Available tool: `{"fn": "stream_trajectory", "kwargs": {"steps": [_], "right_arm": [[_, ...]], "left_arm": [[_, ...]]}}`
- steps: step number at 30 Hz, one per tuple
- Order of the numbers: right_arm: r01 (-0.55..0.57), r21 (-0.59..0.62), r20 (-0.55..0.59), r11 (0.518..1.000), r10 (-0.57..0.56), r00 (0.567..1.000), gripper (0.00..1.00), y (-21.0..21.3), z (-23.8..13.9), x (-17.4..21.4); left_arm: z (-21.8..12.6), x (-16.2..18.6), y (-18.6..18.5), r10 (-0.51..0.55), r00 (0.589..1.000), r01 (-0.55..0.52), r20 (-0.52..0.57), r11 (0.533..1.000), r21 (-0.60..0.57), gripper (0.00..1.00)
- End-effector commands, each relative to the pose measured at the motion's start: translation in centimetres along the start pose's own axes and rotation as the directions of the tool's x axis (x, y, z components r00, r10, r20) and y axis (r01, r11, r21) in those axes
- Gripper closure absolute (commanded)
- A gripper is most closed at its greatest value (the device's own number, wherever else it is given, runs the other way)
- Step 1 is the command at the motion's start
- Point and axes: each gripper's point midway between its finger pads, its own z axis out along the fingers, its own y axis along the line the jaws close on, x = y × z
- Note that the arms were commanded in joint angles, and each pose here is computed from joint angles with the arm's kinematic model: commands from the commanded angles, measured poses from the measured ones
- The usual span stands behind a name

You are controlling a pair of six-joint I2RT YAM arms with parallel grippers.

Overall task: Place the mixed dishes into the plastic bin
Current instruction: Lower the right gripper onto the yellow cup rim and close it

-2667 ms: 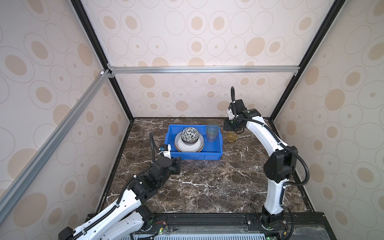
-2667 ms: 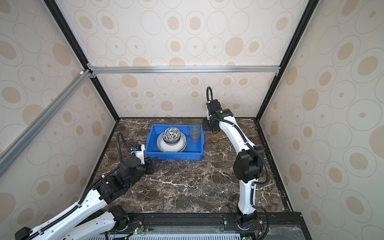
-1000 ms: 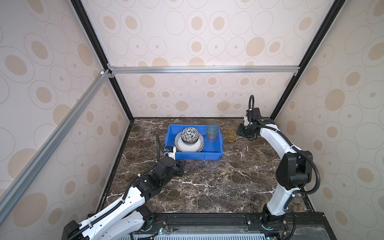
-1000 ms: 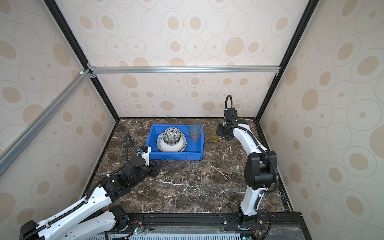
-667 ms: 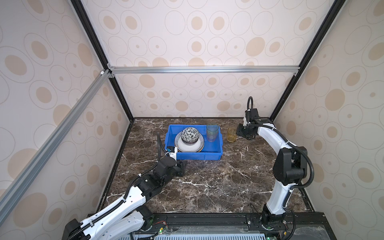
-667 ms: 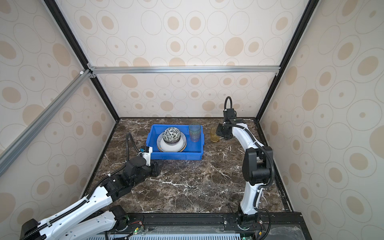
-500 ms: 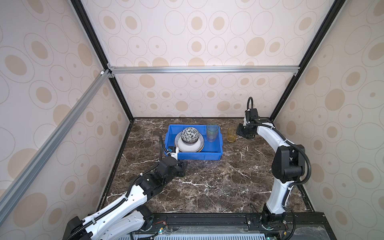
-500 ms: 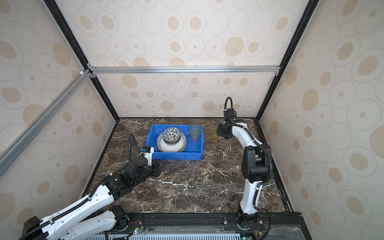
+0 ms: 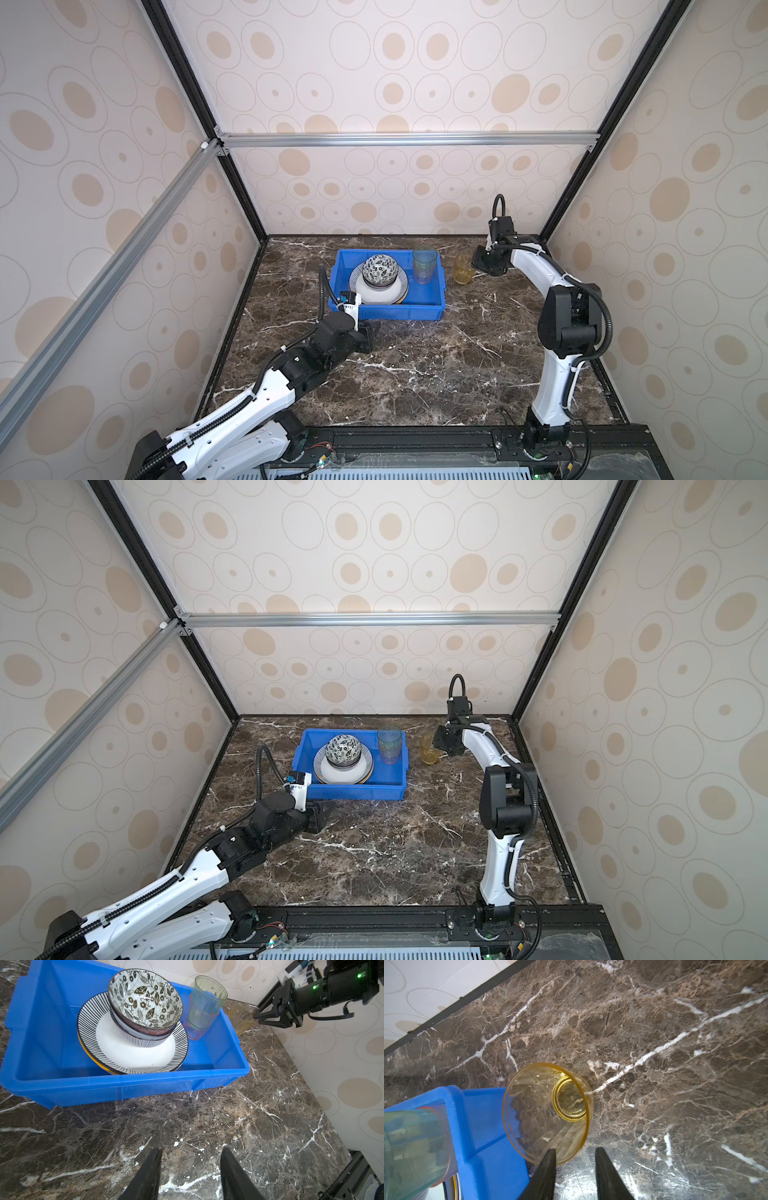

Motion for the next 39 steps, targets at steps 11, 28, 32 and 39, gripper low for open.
{"fn": "stream_trajectory", "kwargs": {"steps": [11, 28, 32, 39], "right_arm": [[-0.024, 0.031, 0.002, 0.999, 0.024, 1.000, 0.66, -1.0, 1.1, -0.7], [-0.018, 0.064, -0.015, 0.998, 0.019, 1.000, 0.69, -1.8, 2.6, -0.4], [-0.019, 0.064, -0.018, 0.998, 0.020, 1.000, 0.71, -1.8, 2.9, -0.4], [-0.030, 0.057, -0.031, 0.998, 0.032, 0.999, 0.72, -1.7, 3.5, -0.2]], "left_arm": [[0.4, -1.1, -1.6, 0.038, 0.999, -0.039, 0.011, 0.999, 0.028, 0.53], [0.9, -0.9, -1.9, 0.044, 0.999, -0.044, -0.001, 0.999, 0.027, 0.53], [0.9, -0.9, -1.8, 0.043, 0.999, -0.043, 0.002, 0.999, 0.023, 0.53], [0.8, -1.0, -1.7, 0.042, 0.999, -0.042, 0.006, 0.999, 0.015, 0.53]]}}
